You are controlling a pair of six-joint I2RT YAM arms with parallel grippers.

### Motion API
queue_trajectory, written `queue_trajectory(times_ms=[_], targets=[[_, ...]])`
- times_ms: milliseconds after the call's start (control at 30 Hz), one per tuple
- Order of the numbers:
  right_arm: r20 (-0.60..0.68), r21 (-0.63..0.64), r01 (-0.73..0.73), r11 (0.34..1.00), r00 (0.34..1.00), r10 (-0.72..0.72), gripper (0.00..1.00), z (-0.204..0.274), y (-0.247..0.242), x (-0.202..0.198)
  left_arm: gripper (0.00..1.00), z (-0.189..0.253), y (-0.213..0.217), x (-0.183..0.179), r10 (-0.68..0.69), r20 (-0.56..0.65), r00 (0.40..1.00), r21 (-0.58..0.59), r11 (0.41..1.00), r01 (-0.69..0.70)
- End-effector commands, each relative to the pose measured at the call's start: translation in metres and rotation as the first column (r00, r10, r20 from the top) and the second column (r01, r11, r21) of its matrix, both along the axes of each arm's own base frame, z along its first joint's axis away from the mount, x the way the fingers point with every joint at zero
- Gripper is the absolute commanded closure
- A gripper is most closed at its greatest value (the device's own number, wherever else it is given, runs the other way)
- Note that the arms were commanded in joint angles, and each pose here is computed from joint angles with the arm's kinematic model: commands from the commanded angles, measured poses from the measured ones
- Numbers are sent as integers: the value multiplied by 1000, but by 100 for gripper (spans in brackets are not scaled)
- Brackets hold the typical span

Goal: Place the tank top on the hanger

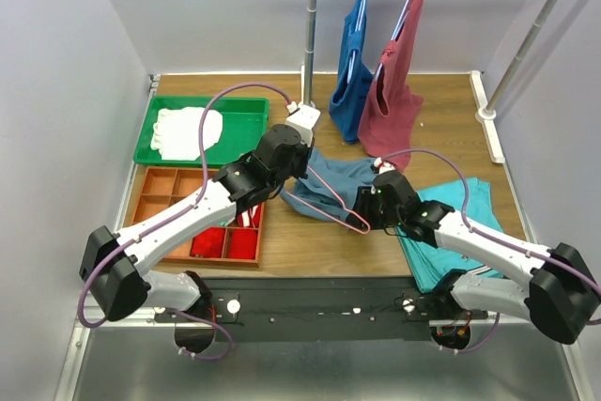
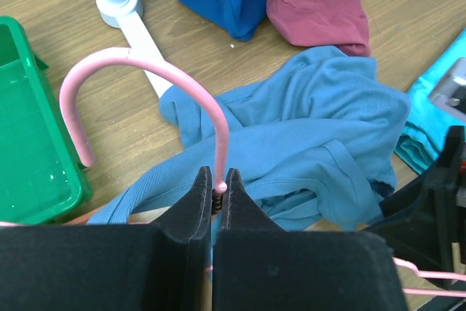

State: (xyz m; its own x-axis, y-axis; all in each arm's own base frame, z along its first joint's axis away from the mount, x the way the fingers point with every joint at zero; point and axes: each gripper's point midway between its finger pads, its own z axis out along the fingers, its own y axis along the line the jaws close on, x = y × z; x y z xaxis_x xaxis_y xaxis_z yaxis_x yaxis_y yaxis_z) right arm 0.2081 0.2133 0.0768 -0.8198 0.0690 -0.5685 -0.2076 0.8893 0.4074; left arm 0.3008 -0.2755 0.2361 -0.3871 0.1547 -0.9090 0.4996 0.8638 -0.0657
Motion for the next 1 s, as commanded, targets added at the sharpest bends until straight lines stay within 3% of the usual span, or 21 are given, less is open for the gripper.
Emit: queue_trajectory(times_ms=[0, 100, 233, 367, 600, 800, 967], targets=[[6, 56, -19, 998, 1000, 18, 48, -7, 15, 4, 100, 9, 6, -3, 20, 30, 999, -4, 1000, -20], [17, -9, 35, 999, 999, -35, 53, -14, 3, 12, 100, 10, 7, -1, 25, 34, 999, -5, 1000, -25], [70, -48, 76, 996, 995, -72, 82, -1, -6, 22, 100, 16, 10, 2, 50, 50, 998, -10, 999, -50], [126, -66, 145, 987, 983, -136, 98, 24, -22, 31, 100, 15, 22, 9, 132, 62, 989, 6, 991, -132], [175, -37, 206, 978, 965, -197, 99, 68, -44, 31, 100, 8, 44, 19, 273, 89, 958, 19, 961, -275], [187, -54, 205, 977, 964, -192, 99, 86, -54, 23, 100, 5, 49, 27, 341, 96, 935, 3, 939, -343], [197, 6, 162, 987, 967, -160, 99, 108, -47, 17, 100, 3, 50, 33, 389, 88, 917, 0, 921, -391]])
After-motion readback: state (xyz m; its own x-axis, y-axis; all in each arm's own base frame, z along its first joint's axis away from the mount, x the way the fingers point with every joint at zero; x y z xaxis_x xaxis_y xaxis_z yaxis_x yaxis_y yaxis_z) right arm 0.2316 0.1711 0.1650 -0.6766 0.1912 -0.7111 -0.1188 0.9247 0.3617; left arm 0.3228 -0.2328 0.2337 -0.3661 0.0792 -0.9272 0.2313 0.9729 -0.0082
